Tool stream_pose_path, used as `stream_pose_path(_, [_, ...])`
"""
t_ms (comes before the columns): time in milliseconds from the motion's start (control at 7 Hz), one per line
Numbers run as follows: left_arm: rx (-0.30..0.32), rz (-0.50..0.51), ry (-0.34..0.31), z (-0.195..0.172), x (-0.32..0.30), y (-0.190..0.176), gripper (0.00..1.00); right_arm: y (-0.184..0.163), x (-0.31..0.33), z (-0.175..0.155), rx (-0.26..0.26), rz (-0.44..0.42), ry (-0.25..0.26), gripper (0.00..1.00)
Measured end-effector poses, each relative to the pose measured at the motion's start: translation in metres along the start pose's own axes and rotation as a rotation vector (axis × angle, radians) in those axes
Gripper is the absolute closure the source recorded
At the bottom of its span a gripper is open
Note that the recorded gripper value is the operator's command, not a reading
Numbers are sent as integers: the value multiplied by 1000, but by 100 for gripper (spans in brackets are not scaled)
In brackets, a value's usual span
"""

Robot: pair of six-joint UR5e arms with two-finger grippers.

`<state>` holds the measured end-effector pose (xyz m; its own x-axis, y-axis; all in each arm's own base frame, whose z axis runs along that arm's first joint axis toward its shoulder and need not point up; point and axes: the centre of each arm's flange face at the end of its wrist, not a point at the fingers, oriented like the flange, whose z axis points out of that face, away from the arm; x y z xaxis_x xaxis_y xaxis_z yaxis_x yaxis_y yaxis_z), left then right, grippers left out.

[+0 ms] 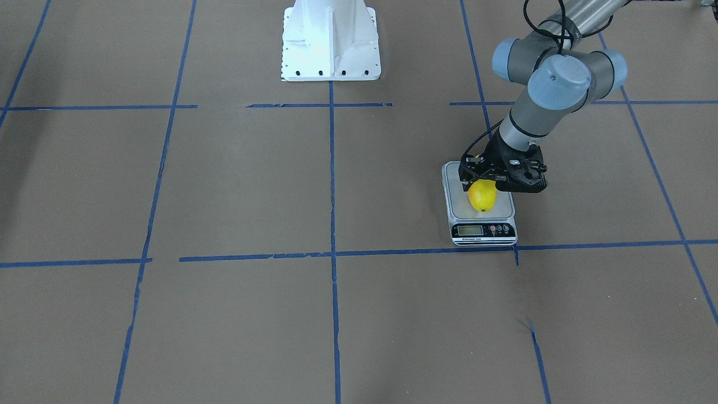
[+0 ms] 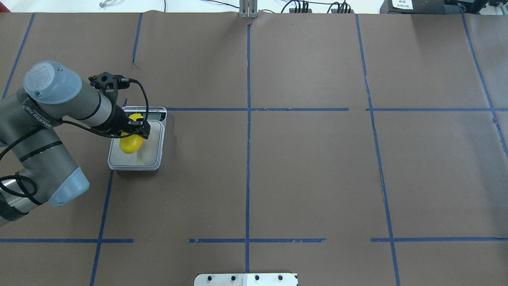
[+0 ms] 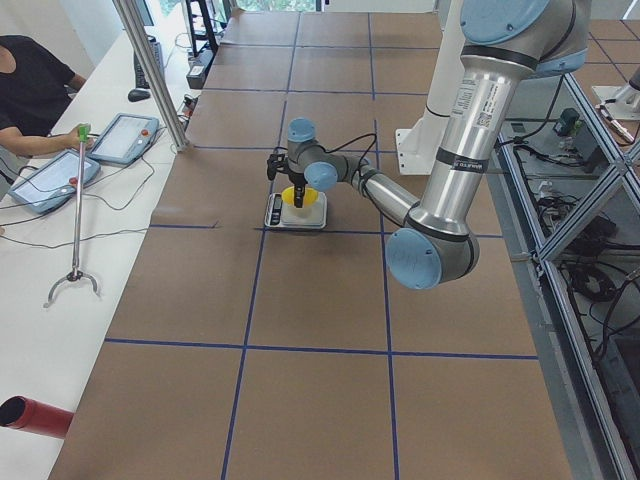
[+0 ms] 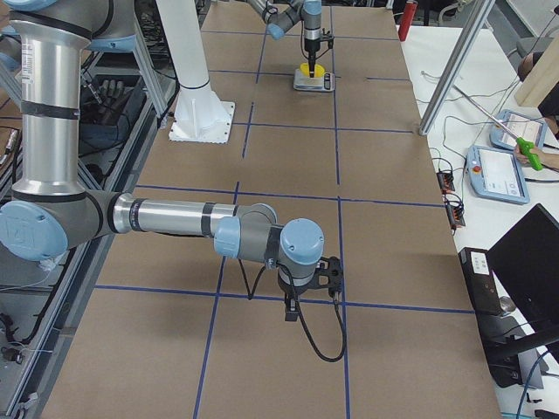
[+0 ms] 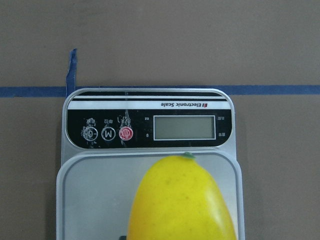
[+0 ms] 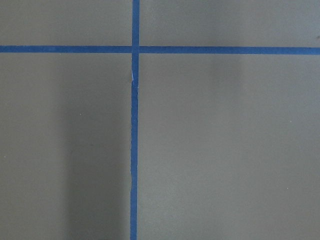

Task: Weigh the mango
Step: 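Open the left gripper and withdraw it away from the scale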

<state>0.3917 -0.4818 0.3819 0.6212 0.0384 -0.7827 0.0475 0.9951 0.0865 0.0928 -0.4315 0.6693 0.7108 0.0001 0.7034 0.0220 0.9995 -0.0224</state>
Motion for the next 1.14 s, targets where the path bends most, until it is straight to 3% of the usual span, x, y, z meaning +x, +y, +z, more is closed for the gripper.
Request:
stream_pose_path(571, [41, 11, 9, -18, 3, -3, 0, 0, 0, 0, 0, 0, 0, 0])
stream_pose_path(857, [115, 23, 41, -85, 4, -14, 0, 0, 0, 0, 1, 0, 0, 0])
stream_pose_path(1143, [204, 99, 13, -170, -26, -21, 0, 0, 0, 0, 1, 0, 0, 0])
